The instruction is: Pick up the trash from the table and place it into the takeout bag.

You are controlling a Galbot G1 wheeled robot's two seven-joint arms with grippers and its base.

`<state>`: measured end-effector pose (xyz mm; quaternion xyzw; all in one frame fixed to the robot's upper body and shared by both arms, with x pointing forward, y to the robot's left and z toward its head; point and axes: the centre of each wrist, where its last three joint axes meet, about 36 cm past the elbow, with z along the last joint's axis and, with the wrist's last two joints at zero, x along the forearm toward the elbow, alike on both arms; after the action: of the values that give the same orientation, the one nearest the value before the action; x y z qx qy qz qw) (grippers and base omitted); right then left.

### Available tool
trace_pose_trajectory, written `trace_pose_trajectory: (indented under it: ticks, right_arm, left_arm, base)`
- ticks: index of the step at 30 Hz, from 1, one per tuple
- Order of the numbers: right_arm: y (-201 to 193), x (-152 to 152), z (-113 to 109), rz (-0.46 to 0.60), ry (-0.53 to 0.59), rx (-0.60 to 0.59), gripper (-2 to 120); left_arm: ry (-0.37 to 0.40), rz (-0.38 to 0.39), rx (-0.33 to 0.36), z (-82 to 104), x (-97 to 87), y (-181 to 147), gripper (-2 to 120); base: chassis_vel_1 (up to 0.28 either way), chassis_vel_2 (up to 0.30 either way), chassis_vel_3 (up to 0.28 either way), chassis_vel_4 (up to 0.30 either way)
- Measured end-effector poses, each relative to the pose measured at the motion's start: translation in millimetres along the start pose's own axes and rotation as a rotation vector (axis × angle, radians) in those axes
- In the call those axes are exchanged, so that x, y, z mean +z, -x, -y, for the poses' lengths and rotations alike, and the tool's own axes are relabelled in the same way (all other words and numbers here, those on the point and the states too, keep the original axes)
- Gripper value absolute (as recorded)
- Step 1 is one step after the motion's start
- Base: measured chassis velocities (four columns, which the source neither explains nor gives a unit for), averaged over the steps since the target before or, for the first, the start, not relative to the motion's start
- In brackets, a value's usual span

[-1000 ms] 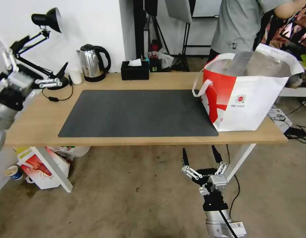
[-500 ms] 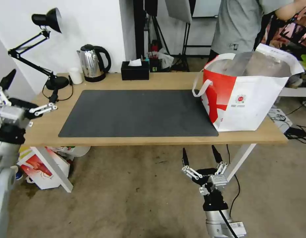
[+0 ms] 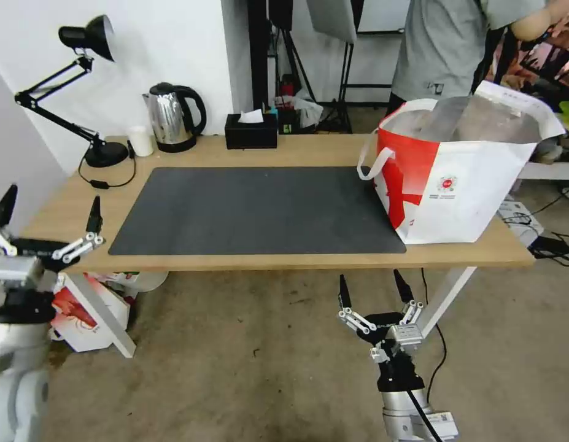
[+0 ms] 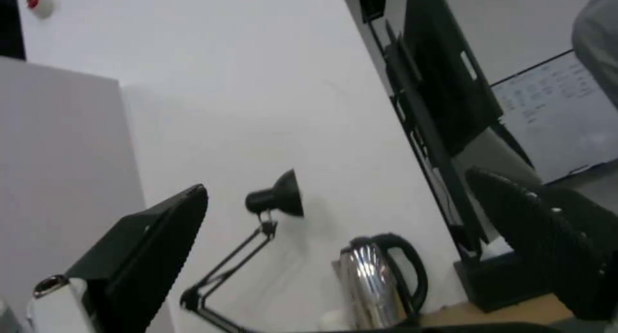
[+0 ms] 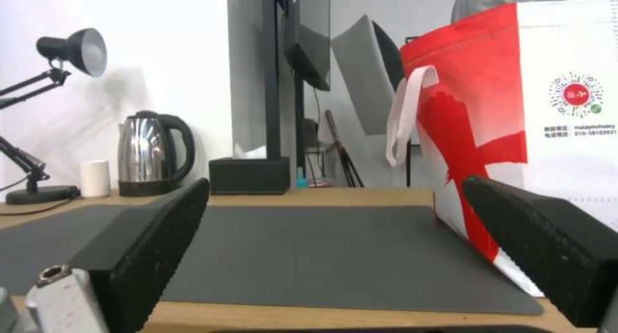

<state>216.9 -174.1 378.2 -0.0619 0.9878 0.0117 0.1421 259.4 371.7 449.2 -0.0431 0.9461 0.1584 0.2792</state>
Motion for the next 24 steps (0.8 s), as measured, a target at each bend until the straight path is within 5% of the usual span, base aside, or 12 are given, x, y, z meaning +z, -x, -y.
trace_pose_trajectory:
  ticks: [8, 24]
  right_arm:
    - [0.0, 0.0, 0.0, 0.000, 0.000, 0.000, 100]
    - [0.0, 0.0, 0.0, 0.000, 0.000, 0.000, 100]
  left_arm:
    - [-0.033, -0.036, -0.031, 21.6, 2.4, -31.7, 100]
    - [-0.176, -0.100, 0.067, 71.4, 15.5, -76.7, 100]
  base:
    - [0.000, 0.000, 0.000, 0.000]
    - [0.000, 0.000, 0.000, 0.000]
